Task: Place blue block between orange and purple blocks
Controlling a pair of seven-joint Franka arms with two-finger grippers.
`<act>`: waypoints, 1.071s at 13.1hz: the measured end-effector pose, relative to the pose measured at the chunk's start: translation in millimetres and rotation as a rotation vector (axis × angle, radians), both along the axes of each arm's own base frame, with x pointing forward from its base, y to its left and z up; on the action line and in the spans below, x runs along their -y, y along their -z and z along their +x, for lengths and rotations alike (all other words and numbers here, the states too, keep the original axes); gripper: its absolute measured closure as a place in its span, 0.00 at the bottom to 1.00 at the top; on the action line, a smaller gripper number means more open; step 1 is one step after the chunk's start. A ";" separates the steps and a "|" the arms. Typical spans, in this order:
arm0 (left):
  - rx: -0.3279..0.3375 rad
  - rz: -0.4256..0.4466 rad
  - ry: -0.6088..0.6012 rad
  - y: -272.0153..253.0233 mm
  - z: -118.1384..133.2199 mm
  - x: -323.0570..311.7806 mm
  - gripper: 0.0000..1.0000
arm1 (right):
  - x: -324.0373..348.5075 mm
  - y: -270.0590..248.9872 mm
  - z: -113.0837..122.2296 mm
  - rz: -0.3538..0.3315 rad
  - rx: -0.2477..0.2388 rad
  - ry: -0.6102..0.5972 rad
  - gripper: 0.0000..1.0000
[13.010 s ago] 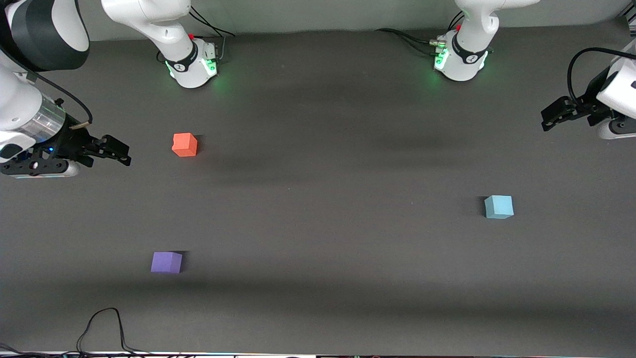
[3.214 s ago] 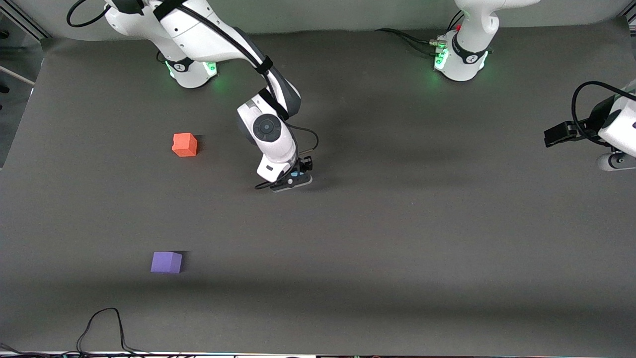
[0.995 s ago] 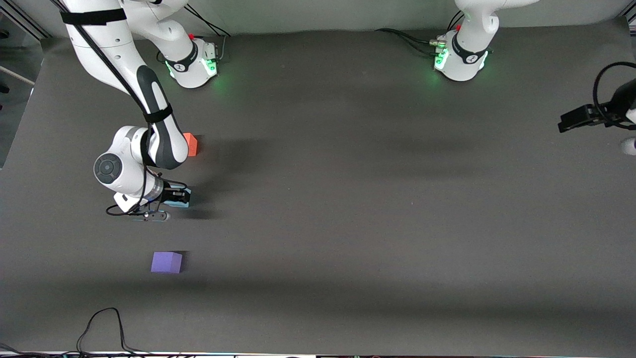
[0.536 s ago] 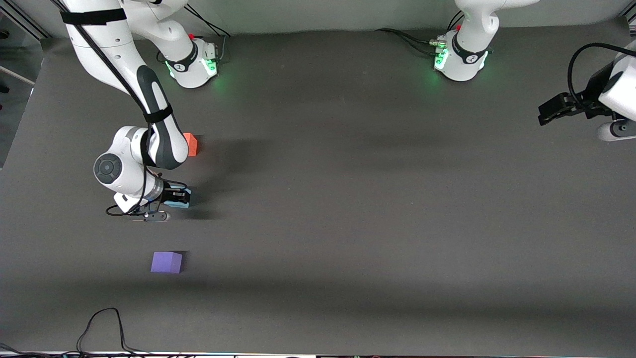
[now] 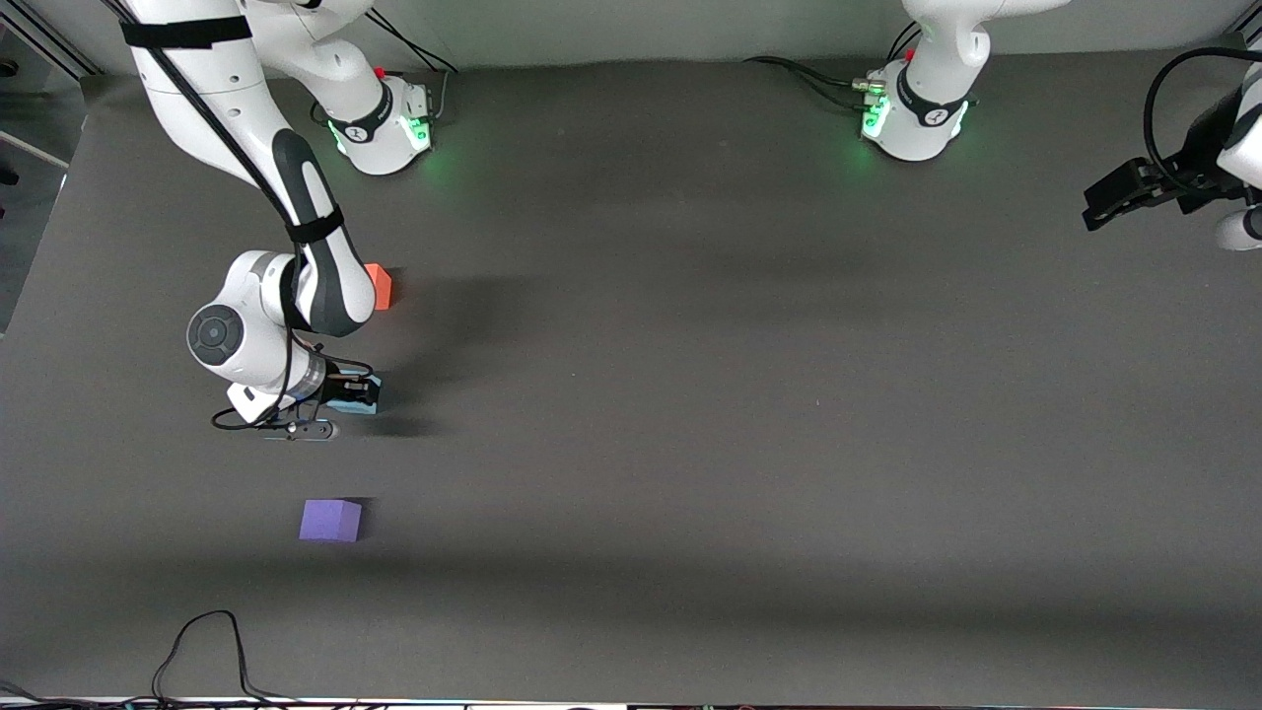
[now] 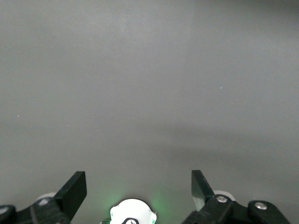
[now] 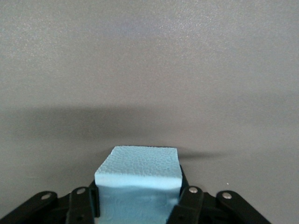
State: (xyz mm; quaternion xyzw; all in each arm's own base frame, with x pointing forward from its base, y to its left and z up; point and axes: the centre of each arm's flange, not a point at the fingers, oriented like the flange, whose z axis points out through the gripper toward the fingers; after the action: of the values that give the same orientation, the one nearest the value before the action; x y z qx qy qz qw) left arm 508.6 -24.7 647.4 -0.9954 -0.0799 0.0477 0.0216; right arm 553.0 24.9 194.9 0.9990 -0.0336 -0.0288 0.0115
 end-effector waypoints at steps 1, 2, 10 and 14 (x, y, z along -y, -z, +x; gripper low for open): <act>-0.003 -0.002 -0.003 2.5 0.3 -1.3 0.00 | -0.3 0.1 -0.1 0.007 0.001 0.010 0.40; -0.003 -0.012 -0.004 4.0 0.9 -0.9 0.00 | -0.4 0.1 -0.1 0.013 0.003 0.018 0.31; 0.060 -0.048 -0.021 32.3 -1.3 -8.4 0.00 | -13.1 -51.9 17.9 0.071 0.067 0.004 0.00; 0.073 -0.056 0.031 31.5 -18.1 -38.3 0.00 | -5.7 -157.0 28.1 0.114 0.141 -0.078 0.00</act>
State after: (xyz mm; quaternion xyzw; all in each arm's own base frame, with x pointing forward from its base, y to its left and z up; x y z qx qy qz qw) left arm 490.5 13.6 615.9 -0.9978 -0.0637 0.0134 -0.0086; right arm 581.0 30.6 351.9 0.9981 0.0061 0.0400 -0.0465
